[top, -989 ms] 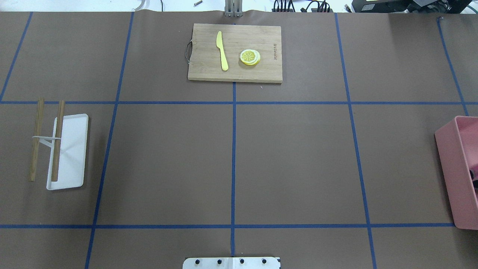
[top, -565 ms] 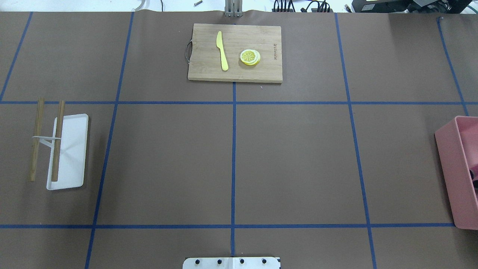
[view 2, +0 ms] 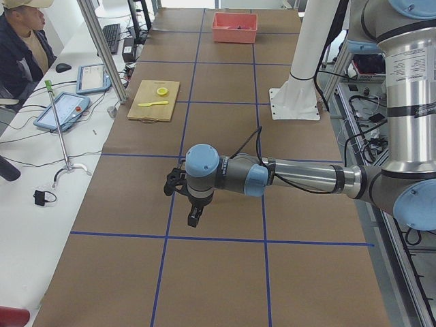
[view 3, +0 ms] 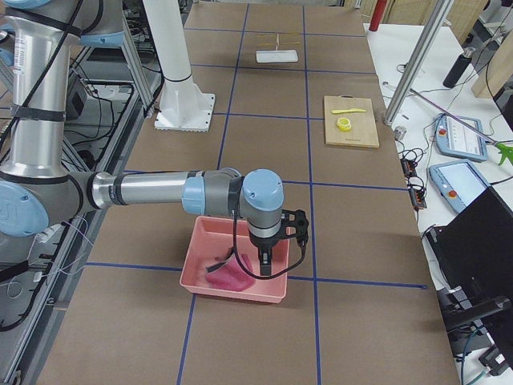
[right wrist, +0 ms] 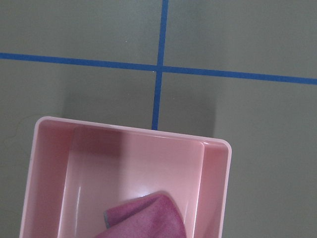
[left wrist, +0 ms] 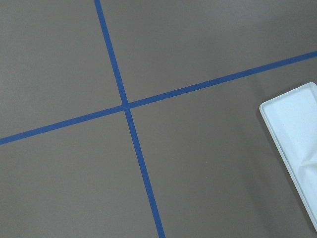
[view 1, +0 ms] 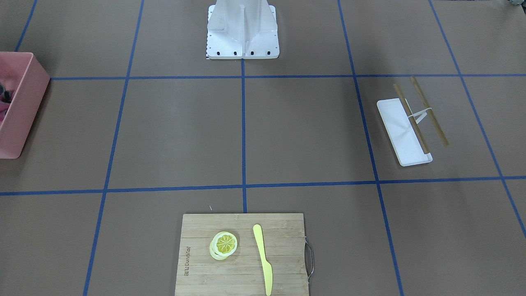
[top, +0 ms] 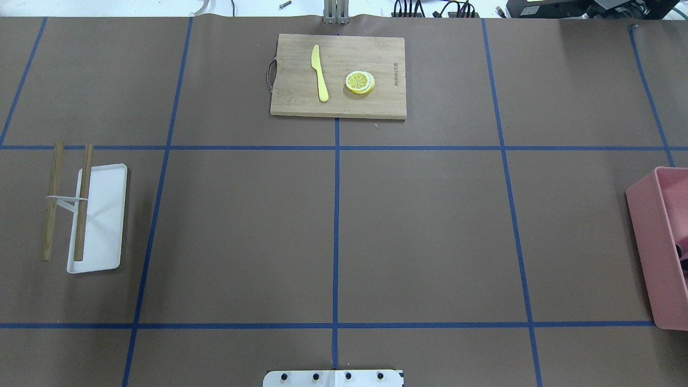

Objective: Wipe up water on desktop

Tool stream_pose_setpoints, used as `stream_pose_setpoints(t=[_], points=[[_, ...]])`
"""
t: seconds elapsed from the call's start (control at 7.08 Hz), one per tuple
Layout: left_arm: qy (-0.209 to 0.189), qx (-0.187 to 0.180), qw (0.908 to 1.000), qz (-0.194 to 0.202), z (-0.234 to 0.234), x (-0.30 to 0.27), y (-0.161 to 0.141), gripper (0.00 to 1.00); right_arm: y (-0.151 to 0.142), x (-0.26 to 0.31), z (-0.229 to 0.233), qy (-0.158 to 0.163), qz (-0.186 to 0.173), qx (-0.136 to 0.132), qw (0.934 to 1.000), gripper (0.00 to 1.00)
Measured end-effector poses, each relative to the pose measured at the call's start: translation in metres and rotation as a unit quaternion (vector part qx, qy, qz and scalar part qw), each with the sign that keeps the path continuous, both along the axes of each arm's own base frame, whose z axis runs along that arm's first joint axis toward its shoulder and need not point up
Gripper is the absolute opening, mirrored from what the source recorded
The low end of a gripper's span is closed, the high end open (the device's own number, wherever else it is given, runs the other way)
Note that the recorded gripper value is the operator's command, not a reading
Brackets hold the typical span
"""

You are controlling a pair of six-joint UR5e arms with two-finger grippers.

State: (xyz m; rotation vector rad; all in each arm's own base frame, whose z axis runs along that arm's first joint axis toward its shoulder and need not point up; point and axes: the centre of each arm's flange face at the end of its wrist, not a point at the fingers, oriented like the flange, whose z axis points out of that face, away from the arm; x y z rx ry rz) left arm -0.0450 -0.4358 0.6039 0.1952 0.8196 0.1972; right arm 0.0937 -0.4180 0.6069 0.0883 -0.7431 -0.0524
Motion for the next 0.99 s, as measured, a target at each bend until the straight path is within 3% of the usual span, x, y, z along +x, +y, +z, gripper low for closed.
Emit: stream_pose_setpoints(t=[0.56, 0.99], points=[[-0.001, -0.04, 0.9992, -0.001, 0.034, 0.001, 0.013, 0.98, -0.009, -0.002, -0.014, -0.001, -0.003, 0.014, 0.9999, 1.0], [-0.004, -0.029, 0.9996, -0.004, 0.024, -0.001, 0.015, 0.98, -0.006, -0.006, -0.017, -0.003, -0.005, 0.014, 0.9999, 1.0]])
